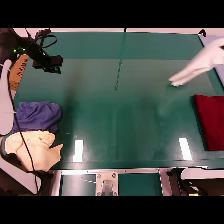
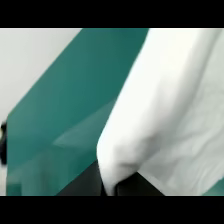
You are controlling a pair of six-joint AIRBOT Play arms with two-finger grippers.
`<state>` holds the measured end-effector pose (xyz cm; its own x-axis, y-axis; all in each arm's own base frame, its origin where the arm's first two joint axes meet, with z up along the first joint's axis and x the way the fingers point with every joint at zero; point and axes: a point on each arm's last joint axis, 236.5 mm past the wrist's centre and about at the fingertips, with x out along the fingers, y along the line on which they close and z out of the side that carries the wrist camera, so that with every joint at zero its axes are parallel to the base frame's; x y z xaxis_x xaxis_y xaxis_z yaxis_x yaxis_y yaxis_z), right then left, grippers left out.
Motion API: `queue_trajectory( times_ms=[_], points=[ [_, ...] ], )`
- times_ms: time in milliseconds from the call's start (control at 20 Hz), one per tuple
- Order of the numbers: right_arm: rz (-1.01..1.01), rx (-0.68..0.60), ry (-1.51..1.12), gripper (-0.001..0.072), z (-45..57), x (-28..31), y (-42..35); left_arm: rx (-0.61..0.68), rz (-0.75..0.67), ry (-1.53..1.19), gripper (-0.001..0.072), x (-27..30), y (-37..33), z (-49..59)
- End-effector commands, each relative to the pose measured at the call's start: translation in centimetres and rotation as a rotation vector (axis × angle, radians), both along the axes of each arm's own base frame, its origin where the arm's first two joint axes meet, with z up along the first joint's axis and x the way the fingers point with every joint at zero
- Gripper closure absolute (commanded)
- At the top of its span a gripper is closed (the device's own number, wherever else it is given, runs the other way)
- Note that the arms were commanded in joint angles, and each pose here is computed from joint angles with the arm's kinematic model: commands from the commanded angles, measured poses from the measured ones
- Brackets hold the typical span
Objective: Fold the shirts.
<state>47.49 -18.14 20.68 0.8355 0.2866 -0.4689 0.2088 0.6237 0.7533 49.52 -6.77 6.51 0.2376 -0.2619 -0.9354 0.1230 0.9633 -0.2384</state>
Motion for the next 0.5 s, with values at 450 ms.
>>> queue_trajectory(
  times_ms=[450],
  points=[
    [-0.315,0.004,0.092,0.0700,-0.3,-13.0,-14.2,0.003,-0.012,0.043,0.0678,-1.1,0.0,-0.2]
  ],
)
